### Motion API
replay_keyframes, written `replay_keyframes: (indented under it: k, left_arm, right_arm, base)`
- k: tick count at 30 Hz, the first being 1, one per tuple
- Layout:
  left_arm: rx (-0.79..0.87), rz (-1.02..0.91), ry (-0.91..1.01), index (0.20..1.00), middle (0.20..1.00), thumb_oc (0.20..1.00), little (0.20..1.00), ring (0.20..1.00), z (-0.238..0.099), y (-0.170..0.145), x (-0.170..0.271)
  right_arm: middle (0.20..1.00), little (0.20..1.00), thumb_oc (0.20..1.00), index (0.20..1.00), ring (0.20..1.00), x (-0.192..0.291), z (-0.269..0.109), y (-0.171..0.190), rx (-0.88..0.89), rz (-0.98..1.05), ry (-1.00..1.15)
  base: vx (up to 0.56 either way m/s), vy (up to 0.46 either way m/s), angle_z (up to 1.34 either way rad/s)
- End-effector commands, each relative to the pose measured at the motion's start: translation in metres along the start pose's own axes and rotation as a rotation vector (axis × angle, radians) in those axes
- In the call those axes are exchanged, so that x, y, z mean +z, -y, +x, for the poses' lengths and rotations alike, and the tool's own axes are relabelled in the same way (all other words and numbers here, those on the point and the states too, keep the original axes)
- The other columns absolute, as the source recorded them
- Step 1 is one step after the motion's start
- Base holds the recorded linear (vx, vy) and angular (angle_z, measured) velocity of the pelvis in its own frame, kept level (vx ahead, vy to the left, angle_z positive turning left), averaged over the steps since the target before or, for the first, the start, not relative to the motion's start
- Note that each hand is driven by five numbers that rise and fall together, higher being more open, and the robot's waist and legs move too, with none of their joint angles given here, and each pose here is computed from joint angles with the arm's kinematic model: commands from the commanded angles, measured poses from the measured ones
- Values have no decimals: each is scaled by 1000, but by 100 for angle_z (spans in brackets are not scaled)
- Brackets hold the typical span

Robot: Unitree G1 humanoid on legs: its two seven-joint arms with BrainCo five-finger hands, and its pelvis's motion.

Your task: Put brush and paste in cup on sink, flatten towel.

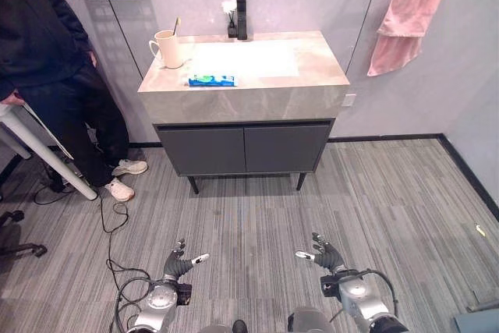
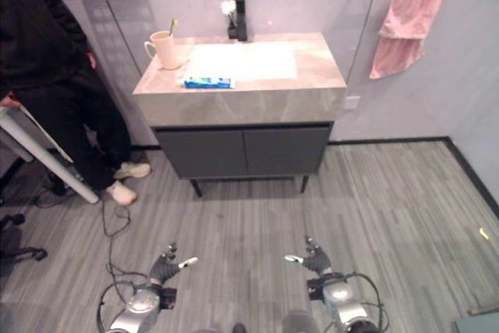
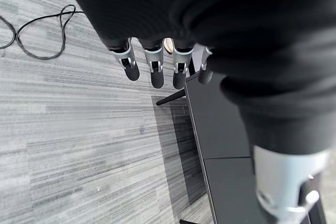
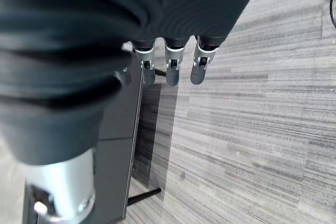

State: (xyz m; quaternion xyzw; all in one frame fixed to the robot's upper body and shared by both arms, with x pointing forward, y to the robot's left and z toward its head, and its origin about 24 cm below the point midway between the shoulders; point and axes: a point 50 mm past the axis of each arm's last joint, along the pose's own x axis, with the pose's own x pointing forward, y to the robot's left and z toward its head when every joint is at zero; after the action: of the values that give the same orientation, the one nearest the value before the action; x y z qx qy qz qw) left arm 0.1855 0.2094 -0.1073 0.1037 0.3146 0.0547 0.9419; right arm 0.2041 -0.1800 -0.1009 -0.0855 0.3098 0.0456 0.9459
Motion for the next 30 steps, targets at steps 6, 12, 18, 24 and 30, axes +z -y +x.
replay_keyframes:
  k: [6,12,18,24,30]
  left_arm:
    - [30,23,79,1000,1000,1000,1000,1000,8,-11,19]
    - [4,29,47,1000,1000,1000,1000,1000,8,-1,13]
    - [-33,22,50,1000,1000,1000,1000,1000,9,6,16]
    - [-51,34,84,1000,1000,1000,1000,1000,17,15,33]
    - [-29,59,60,1000,1000,1000,1000,1000,17,15,26]
  right_arm:
    - [1000,1000,1000,1000,1000,33,8,3,-14,24,138]
    - [1000,1000,1000,1000,1000,24,5,10,-24,-26,105]
    - [1000,1000,1000,1000,1000,21,-1,25,-40,-91,104]
    - [1000,1000,1000,1000,1000,22,-2,34,-74,-138,107]
    - [1000,1000,1000,1000,1000,14,-6,27,-42,-199,90]
  base:
    - [247,1,8]
    - [308,-90,33]
    - [310,-170,37]
    - [233,-121,22]
    - [262,55,-8]
